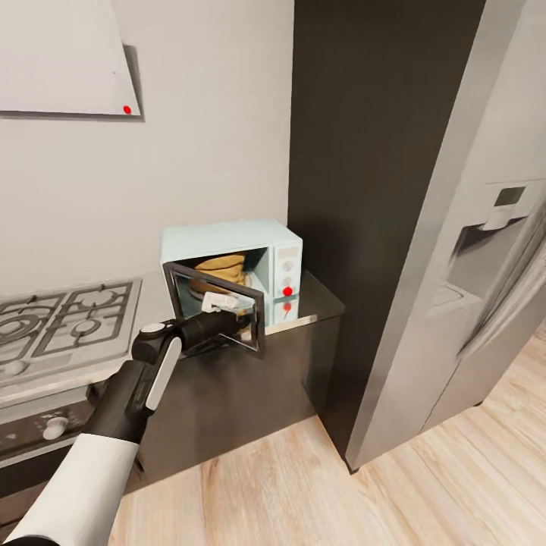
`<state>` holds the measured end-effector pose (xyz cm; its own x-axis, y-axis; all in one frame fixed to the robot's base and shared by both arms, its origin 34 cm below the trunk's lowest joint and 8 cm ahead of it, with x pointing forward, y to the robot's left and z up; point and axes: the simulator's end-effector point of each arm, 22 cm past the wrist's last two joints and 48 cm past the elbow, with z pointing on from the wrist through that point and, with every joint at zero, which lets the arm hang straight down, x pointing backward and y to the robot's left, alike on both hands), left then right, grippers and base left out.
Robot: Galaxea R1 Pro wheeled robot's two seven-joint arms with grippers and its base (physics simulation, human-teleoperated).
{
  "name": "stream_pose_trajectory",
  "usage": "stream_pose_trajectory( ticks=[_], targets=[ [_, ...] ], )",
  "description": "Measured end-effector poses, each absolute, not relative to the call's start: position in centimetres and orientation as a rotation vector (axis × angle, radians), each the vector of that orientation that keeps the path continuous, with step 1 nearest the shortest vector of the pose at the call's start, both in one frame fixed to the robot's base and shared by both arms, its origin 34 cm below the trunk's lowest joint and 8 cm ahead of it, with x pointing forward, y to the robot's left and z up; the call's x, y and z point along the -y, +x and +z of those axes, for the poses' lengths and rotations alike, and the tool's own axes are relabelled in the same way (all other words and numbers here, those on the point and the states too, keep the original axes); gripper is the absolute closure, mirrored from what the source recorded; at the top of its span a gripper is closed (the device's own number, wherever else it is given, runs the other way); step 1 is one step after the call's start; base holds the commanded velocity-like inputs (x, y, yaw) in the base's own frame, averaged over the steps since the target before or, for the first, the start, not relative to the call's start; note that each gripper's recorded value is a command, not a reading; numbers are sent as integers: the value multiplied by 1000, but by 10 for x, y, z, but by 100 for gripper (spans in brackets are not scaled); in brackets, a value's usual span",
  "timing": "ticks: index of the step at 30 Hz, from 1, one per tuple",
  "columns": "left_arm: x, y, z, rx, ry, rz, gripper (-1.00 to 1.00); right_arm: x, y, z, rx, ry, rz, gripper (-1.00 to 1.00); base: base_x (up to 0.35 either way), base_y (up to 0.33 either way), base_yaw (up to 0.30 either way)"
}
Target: In the kitchen, take the popcorn bag from the countertop, put it into the microwave, and heat it until the popcorn is cooked so the cooked popcorn ends up inside the bag.
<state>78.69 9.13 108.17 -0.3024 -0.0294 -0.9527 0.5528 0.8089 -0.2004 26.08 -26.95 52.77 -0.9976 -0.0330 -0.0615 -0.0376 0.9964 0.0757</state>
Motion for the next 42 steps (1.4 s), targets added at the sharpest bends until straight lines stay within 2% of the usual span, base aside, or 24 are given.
stream_pose_trajectory(
  ticks=[6, 20, 29, 42],
  targets=[
    [-103, 795, 1078, -1816, 355, -547, -100, 270, 261, 528, -3079, -56, 118, -100, 6, 0, 0],
    [-96, 795, 1061, -1857, 339, -558, -100, 270, 261, 528, -3078, -58, 118, -100, 269, 0, 0],
    [-87, 794, 1061, -1856, 338, -578, -100, 269, 260, 528, -3081, -58, 120, -100, 44, 0, 0],
    [-74, 792, 1046, -1888, 332, -603, -100, 269, 260, 528, -3081, -59, 120, -100, 232, -36, 0]
  ],
)
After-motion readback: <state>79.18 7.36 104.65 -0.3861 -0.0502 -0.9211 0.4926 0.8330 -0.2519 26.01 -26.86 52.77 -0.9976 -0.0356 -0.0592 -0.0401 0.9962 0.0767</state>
